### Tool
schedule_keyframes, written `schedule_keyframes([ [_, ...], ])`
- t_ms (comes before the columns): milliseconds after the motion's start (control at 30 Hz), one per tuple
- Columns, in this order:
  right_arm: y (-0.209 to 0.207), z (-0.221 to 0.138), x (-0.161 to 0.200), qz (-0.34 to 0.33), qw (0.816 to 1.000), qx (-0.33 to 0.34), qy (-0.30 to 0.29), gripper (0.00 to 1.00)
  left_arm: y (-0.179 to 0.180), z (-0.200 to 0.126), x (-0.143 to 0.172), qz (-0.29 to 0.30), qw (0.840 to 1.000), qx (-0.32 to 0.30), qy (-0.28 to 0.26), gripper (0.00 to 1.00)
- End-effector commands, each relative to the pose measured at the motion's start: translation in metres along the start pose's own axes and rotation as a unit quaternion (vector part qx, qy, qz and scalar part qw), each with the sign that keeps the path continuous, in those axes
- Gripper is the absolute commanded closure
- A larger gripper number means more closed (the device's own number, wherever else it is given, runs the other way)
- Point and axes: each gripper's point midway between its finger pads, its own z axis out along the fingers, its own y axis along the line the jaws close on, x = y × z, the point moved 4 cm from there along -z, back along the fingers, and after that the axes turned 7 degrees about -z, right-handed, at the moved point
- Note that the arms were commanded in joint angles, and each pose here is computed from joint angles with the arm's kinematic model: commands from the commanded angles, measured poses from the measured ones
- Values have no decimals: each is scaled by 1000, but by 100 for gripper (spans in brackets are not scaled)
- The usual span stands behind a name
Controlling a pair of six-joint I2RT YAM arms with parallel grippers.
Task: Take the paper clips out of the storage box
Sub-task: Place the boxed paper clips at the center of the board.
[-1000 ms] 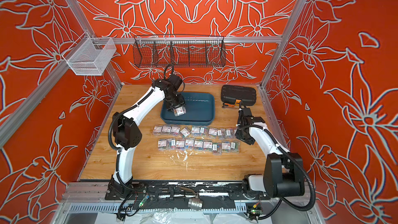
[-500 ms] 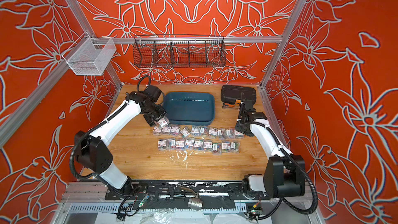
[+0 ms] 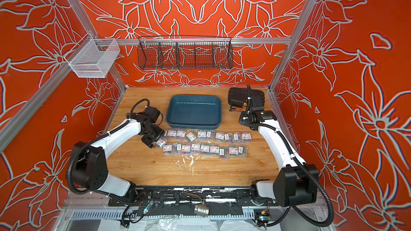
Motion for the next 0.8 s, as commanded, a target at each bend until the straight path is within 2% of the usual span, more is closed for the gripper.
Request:
schedule_keyframes([
  [0, 5, -5, -2, -17, 1000, -11, 3, 52, 10, -3, -15, -46, 998, 11, -33, 47],
  [100, 7, -7, 0, -22, 1000, -15, 2, 51, 19, 0, -20, -59, 997, 2, -49, 47],
  [433, 15, -4, 0, -28, 999, -37, 7, 51, 37, 26, -18, -125, 990, -40, -47, 48],
  [767, 18, 0, 4, -47, 998, -43, 19, 51, 34, 36, -13, -148, 988, -22, -46, 44],
])
